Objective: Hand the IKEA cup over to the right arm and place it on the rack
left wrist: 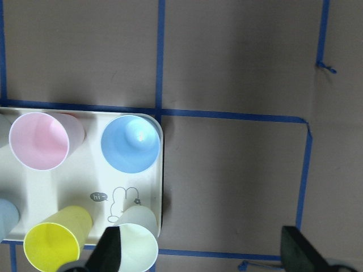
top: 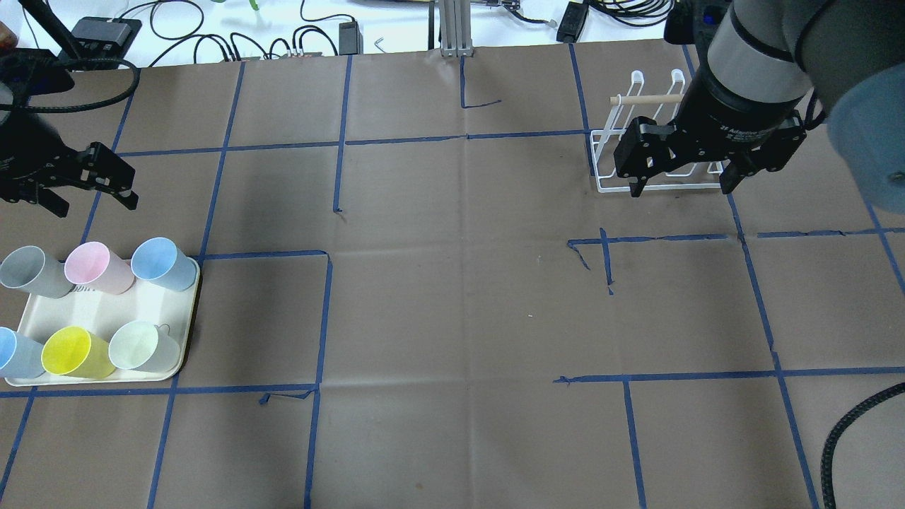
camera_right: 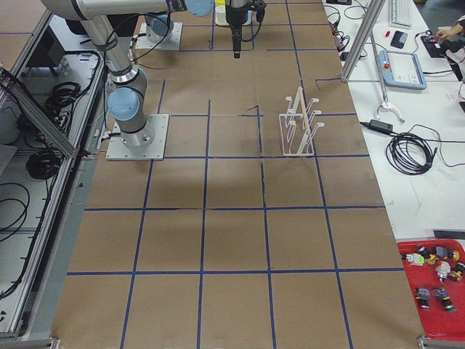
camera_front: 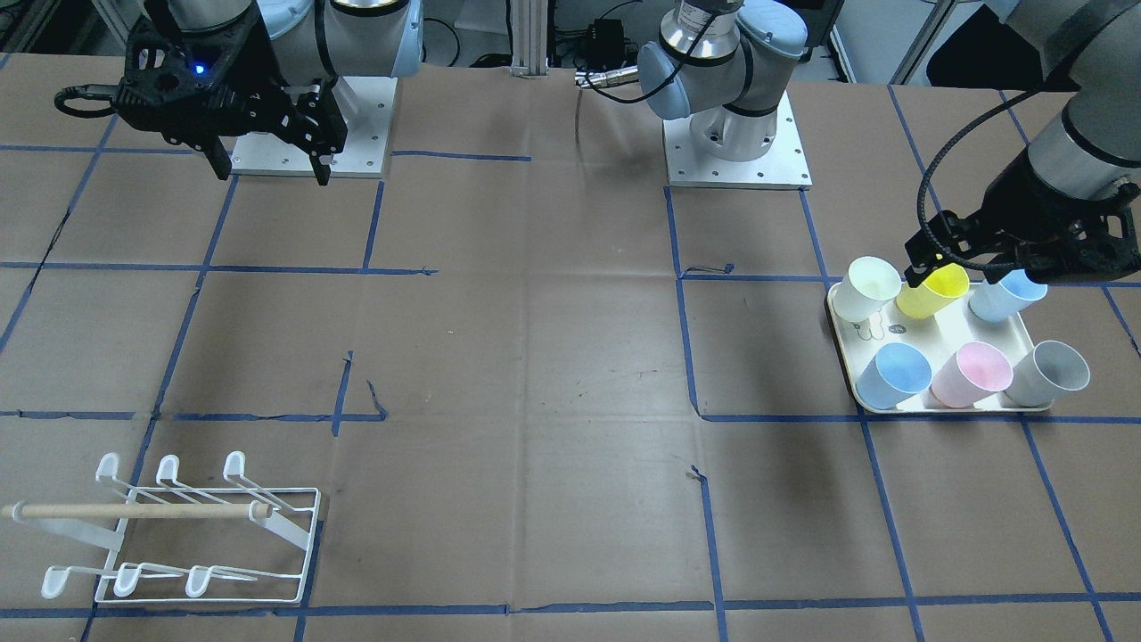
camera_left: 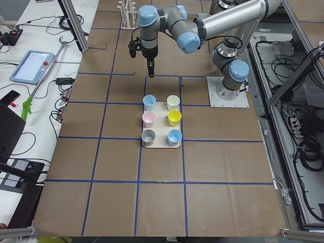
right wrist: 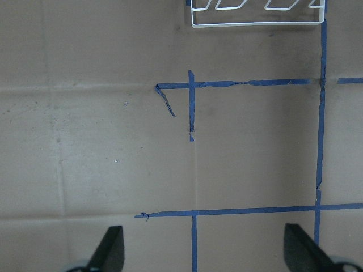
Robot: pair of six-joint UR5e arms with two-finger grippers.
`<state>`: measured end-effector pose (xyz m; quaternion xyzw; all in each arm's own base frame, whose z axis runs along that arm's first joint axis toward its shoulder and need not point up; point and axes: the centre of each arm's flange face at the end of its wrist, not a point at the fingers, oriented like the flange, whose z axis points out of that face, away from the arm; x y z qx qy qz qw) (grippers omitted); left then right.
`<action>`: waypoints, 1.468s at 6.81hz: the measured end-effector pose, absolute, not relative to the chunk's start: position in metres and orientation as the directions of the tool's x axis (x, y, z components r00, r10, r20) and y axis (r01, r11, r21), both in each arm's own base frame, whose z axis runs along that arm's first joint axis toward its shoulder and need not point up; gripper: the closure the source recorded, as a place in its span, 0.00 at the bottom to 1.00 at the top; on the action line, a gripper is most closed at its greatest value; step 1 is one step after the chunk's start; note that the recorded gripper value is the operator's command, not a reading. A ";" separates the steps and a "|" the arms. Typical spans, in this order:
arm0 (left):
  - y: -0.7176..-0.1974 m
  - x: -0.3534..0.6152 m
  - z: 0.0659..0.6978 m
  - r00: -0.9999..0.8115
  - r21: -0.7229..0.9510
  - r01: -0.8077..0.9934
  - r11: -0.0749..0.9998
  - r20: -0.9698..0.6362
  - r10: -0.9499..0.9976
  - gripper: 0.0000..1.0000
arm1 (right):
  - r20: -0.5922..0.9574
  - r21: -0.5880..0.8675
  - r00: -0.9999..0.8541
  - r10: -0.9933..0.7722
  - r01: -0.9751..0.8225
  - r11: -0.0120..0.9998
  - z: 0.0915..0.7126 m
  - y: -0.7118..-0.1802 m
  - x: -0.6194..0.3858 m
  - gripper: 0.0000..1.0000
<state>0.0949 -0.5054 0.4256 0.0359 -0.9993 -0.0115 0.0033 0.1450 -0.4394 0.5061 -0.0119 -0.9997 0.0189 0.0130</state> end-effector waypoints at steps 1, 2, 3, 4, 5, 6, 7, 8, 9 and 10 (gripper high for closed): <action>-0.511 0.105 0.413 -0.997 0.032 -0.073 0.997 0.010 -0.073 0.01 | 0.025 -0.038 -0.999 0.024 0.023 0.999 0.506 -0.440 0.145 0.00; -0.515 0.110 0.393 -0.997 0.044 -0.073 0.996 0.015 -0.073 0.01 | 0.024 -0.037 -0.999 0.024 0.023 0.999 0.505 -0.440 0.145 0.00; -0.515 0.111 0.368 -0.997 0.047 -0.073 0.996 0.017 -0.074 0.01 | 0.024 -0.036 -0.999 0.024 0.023 0.999 0.505 -0.440 0.145 0.00; -0.512 0.109 0.341 -0.997 0.037 -0.073 0.997 0.013 -0.073 0.01 | 0.024 -0.036 -0.999 0.025 0.024 0.999 0.505 -0.440 0.145 0.00; -0.511 0.108 0.316 -0.997 0.021 -0.072 0.997 0.007 -0.073 0.01 | 0.025 -0.036 -0.999 0.025 0.024 0.999 0.505 -0.440 0.145 0.00; -0.513 0.108 0.292 -0.998 0.014 -0.070 0.997 0.004 -0.070 0.01 | 0.024 -0.036 -0.999 0.026 0.025 0.999 0.505 -0.441 0.144 0.00; -0.517 0.108 0.274 -0.998 0.016 -0.066 0.998 0.005 -0.066 0.01 | 0.024 -0.036 -0.999 0.026 0.025 0.999 0.505 -0.441 0.144 0.00; -0.521 0.107 0.263 -0.998 0.018 -0.061 0.998 0.007 -0.061 0.01 | 0.025 -0.037 -0.999 0.026 0.025 0.999 0.506 -0.440 0.144 0.00; -0.522 0.106 0.256 -0.998 0.023 -0.057 0.998 0.010 -0.057 0.01 | 0.025 -0.037 -0.999 0.026 0.025 0.999 0.506 -0.440 0.144 0.00; -0.523 0.106 0.249 -0.998 0.034 -0.054 0.998 0.014 -0.055 0.01 | 0.025 -0.037 -0.999 0.026 0.025 0.999 0.506 -0.440 0.144 0.00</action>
